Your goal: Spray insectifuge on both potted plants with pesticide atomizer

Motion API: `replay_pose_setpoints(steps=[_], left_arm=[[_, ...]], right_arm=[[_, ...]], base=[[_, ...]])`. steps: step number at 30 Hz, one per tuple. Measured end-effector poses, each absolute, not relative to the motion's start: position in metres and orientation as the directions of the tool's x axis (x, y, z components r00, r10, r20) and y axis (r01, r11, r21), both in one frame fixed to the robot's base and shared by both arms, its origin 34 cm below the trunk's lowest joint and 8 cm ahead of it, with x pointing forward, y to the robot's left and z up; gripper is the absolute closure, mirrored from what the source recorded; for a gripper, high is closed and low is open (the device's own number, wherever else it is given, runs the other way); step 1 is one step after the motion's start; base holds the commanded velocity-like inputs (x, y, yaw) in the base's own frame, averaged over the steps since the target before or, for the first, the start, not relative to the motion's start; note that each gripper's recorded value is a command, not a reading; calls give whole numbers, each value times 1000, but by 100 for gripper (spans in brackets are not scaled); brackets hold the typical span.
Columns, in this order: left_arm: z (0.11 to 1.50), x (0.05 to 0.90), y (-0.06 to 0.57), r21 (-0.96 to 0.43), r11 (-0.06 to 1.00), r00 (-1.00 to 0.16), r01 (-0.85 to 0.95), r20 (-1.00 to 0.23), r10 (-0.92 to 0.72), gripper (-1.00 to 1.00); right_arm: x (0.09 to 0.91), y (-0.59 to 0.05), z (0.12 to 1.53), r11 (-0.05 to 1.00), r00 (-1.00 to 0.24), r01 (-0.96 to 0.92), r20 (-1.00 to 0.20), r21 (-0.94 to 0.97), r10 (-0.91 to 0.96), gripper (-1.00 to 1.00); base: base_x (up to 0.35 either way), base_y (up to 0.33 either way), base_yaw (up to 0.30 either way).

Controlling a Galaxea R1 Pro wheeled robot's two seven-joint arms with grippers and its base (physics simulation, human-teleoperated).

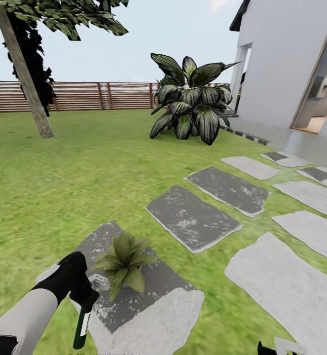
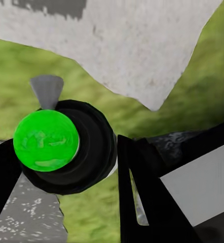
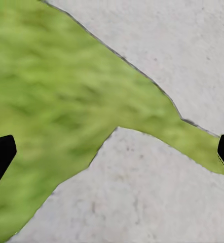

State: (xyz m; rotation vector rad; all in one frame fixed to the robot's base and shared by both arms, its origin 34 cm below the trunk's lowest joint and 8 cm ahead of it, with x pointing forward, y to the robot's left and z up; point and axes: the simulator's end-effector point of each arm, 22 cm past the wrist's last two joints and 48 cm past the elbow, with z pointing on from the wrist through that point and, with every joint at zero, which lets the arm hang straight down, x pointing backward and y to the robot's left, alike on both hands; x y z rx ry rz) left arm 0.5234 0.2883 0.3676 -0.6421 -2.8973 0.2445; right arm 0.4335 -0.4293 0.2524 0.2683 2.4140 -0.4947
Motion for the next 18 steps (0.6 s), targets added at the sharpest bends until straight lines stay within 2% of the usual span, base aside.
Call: replay_pose_setpoints(steps=[10, 18], left_arm=[[371, 528, 284, -208, 897, -902, 390, 113, 418, 100], [369, 524, 294, -200, 902, -904, 382, 123, 409, 100]], right_arm=[[434, -429, 252, 908, -767, 311, -638, -280, 66, -100], [433, -429, 252, 908, -767, 312, -638, -280, 67, -100]], base=[[-27, -274, 264], [73, -275, 51]])
